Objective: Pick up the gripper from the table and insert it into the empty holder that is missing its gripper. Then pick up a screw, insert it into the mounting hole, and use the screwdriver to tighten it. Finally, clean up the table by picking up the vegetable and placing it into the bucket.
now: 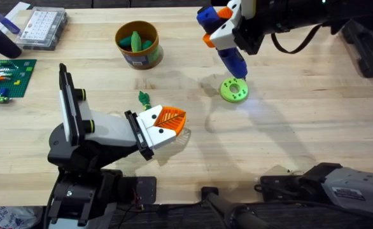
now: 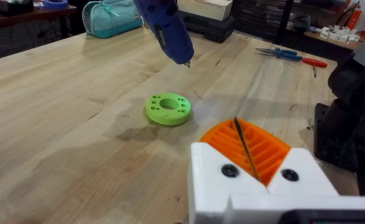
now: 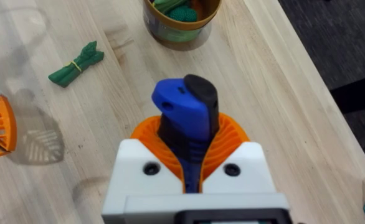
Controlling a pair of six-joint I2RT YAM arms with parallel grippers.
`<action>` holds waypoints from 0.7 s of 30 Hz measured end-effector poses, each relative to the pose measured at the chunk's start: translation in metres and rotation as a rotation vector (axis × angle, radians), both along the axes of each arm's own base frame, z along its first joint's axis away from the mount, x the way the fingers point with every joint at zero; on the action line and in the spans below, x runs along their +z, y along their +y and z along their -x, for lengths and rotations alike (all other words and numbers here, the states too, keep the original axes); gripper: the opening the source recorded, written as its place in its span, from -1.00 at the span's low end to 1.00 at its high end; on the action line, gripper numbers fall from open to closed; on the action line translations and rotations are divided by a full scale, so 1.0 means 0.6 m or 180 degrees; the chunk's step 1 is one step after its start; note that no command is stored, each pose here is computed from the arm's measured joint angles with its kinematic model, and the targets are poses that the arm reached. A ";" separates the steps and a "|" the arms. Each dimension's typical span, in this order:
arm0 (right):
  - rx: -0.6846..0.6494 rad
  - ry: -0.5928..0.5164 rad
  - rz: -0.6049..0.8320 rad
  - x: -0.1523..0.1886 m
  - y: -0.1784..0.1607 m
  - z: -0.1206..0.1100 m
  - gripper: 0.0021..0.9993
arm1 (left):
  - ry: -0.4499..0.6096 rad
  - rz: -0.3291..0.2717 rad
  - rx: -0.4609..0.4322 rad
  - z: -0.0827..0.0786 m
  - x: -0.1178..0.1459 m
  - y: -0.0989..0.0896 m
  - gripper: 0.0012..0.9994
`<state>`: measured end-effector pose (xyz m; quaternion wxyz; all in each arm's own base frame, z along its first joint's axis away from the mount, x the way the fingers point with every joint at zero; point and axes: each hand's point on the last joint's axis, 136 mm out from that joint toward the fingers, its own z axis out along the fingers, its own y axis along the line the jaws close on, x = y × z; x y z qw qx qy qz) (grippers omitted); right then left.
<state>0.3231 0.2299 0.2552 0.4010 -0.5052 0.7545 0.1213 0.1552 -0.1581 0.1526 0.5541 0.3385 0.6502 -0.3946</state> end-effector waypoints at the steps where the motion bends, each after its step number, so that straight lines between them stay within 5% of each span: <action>1: -0.0001 0.0064 0.0033 -0.008 -0.002 0.004 -0.83 | 0.0004 0.0001 -0.0003 0.000 0.000 0.000 -0.98; 16: 0.0076 0.0145 0.0050 -0.020 0.003 0.010 -0.83 | 0.0012 0.0001 -0.0011 0.001 -0.001 0.000 -0.98; 21: 0.0058 0.0016 0.0391 -0.052 -0.007 -0.017 -0.83 | 0.0013 0.0001 -0.0010 0.001 -0.001 0.000 -0.98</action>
